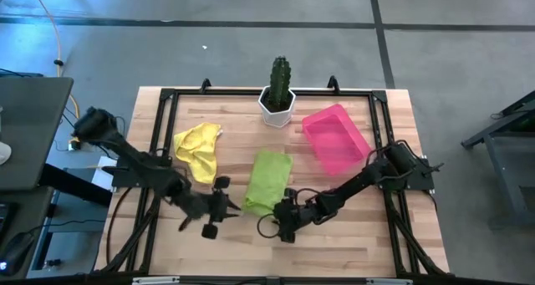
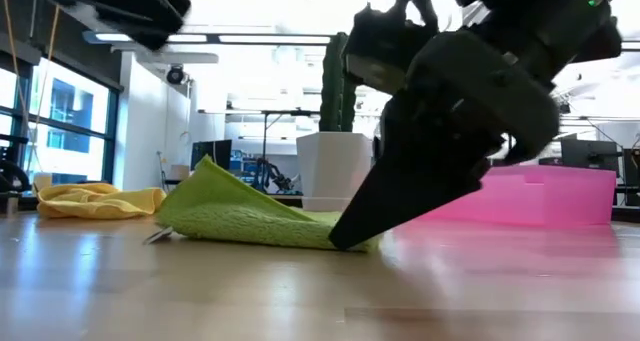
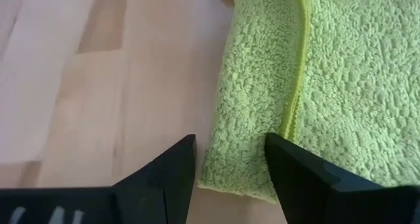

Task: Roll microfiber towels into tight, uniform cylinder then place into a basket
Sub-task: Roll the green towel

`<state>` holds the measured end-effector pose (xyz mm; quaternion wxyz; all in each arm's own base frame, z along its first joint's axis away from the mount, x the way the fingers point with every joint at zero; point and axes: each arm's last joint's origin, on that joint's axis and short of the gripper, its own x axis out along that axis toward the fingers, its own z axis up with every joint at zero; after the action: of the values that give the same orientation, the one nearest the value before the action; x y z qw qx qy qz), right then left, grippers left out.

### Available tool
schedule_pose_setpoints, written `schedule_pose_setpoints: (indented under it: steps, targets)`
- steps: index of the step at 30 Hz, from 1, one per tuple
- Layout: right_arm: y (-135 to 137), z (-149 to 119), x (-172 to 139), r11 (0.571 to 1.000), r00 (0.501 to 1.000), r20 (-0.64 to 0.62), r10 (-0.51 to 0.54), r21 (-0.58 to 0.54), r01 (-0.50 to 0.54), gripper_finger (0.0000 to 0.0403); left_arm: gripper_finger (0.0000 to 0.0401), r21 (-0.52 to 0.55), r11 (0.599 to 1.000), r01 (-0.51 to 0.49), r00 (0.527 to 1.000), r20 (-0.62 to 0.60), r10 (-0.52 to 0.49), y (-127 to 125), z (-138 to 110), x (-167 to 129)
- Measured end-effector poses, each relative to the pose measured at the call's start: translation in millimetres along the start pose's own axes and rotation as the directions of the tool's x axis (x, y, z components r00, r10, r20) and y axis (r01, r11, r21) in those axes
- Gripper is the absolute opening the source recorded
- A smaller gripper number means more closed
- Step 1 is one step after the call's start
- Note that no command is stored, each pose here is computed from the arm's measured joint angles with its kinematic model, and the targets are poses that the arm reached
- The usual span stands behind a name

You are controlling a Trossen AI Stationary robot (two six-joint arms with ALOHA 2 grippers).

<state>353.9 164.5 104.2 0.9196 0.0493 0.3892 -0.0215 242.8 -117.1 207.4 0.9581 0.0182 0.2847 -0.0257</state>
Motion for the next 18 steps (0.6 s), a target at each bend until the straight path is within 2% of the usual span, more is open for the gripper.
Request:
schedule_pose_setpoints:
  steps: [2,4,8,10,15,18]
  targets:
    - [-3.0,1.6,1.1,1.000,1.000,0.003,-0.005,0.003,0.005,0.0177,0.0072,-0.023,0.997,0.078,0.993,0.089,-0.076,6.6,-11.8,4.9]
    - [-4.8,1.3,1.5,1.000,1.000,-0.006,-0.013,-0.001,0.013,0.0177,0.0072,-0.011,0.994,0.108,0.989,0.104,-0.107,11.7,-23.1,7.7]
    - [-5.8,1.4,1.8,0.999,1.000,-0.007,-0.017,-0.028,0.017,0.0177,0.0074,0.071,0.996,0.055,0.998,0.017,-0.057,17.7,-39.8,22.5]
    - [-6.1,1.8,1.9,0.998,1.000,-0.003,-0.021,-0.060,0.021,0.0177,0.0078,0.104,0.994,0.032,0.999,0.014,-0.033,19.7,-38.9,29.6]
    - [-8.1,2.9,2.6,0.995,1.000,-0.001,-0.026,-0.095,0.026,0.0177,0.0105,0.114,0.991,0.076,0.996,-0.056,-0.070,22.1,-43.8,50.7]
    - [-9.6,3.8,3.0,0.995,1.000,0.000,-0.025,-0.094,0.025,0.0177,0.0119,0.115,0.993,0.038,0.995,-0.092,-0.028,25.7,-50.1,62.1]
